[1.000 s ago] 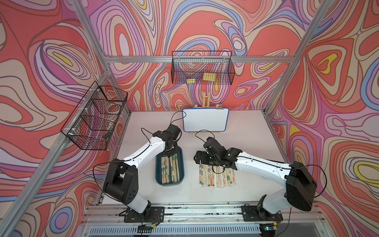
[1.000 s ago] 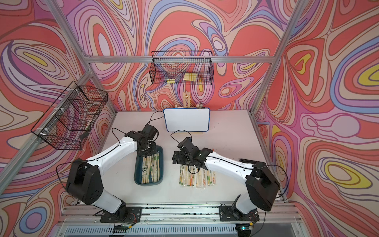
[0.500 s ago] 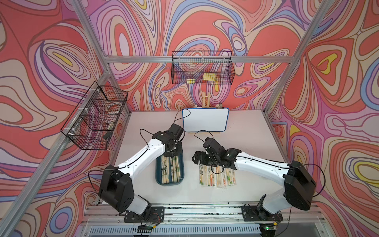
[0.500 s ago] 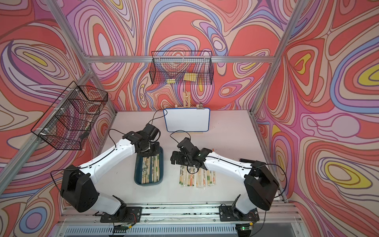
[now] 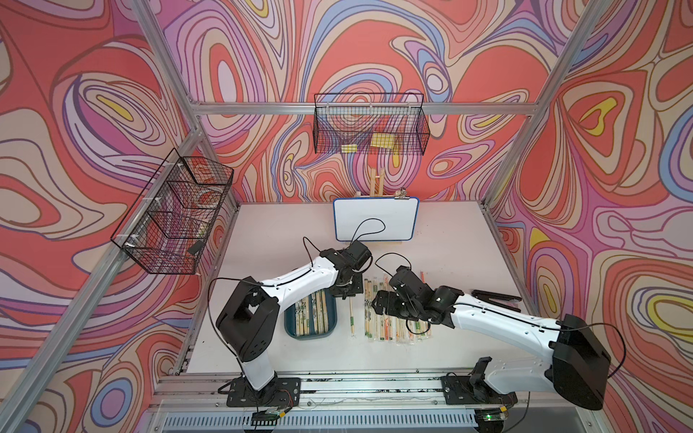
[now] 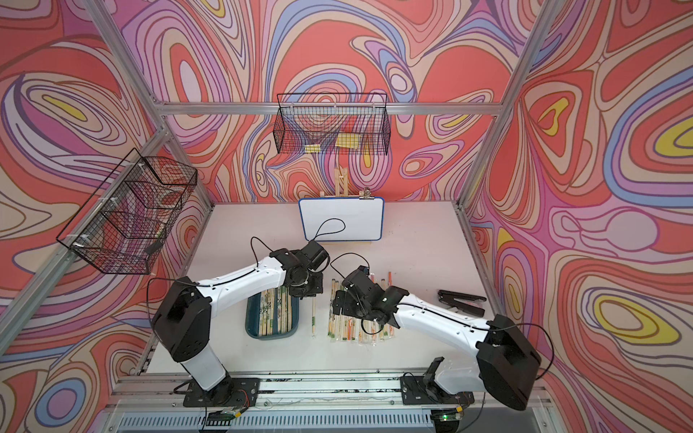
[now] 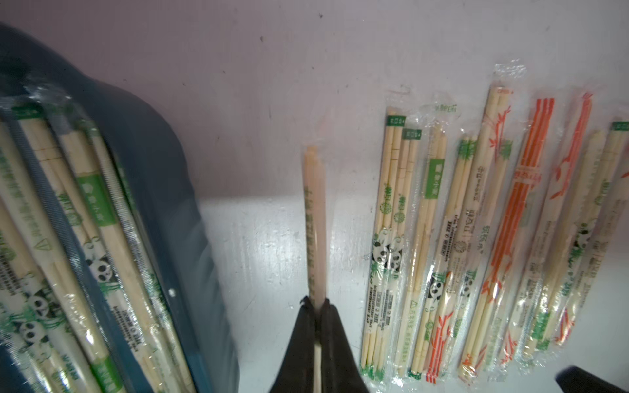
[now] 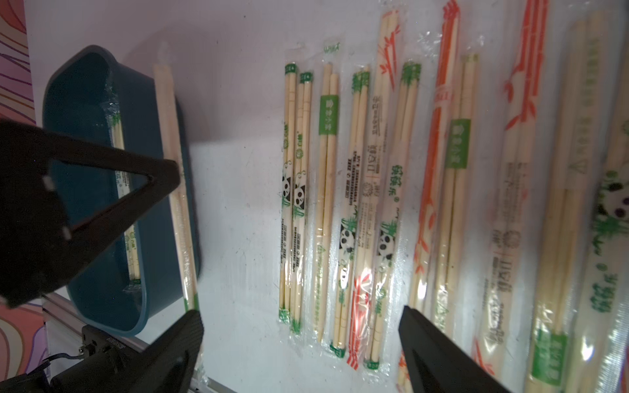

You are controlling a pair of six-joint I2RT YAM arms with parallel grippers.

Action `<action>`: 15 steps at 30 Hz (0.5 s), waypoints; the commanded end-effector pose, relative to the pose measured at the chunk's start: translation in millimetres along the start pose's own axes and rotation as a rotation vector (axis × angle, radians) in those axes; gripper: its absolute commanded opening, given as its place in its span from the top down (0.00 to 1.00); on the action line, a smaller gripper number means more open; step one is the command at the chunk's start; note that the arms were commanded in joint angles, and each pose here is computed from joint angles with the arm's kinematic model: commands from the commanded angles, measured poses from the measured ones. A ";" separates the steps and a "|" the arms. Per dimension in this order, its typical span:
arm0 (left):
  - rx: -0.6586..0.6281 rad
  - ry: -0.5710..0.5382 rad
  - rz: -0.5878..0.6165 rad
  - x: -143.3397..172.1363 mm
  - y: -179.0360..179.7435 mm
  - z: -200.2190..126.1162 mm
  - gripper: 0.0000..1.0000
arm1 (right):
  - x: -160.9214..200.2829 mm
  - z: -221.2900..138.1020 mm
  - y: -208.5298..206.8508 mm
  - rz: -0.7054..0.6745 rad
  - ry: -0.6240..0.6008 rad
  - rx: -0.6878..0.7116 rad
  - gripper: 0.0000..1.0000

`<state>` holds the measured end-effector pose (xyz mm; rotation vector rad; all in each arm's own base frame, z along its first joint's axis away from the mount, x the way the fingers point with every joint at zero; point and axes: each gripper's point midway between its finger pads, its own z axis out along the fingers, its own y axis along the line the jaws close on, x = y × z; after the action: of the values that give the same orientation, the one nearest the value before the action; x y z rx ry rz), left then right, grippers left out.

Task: Take the paired disposable chopsticks out of the storage box
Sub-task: Place the paired disposable chopsticks at the center of the board.

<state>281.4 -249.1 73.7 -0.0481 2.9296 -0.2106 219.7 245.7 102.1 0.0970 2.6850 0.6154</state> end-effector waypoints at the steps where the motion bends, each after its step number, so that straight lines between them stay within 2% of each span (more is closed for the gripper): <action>1: 0.022 -0.006 -0.005 -5.6 -16.9 10.6 1.00 | 1.4 -6.9 -17.8 0.010 -0.016 0.061 0.04; 7: 0.012 0.033 0.009 -1.2 -27.4 35.7 1.00 | 3.7 -12.5 -21.4 0.008 -0.012 0.067 0.04; 14: -0.003 0.059 0.030 4.8 -31.4 49.0 1.00 | 5.0 -14.7 -22.1 0.007 -0.009 0.067 0.04; 15: -0.002 0.060 0.032 6.1 -31.9 49.3 0.97 | 4.8 -14.7 -22.2 0.009 -0.009 0.066 0.04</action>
<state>285.7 -279.8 28.7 0.0010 2.9913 -0.1894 210.5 228.2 103.2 0.1091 2.7037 0.5522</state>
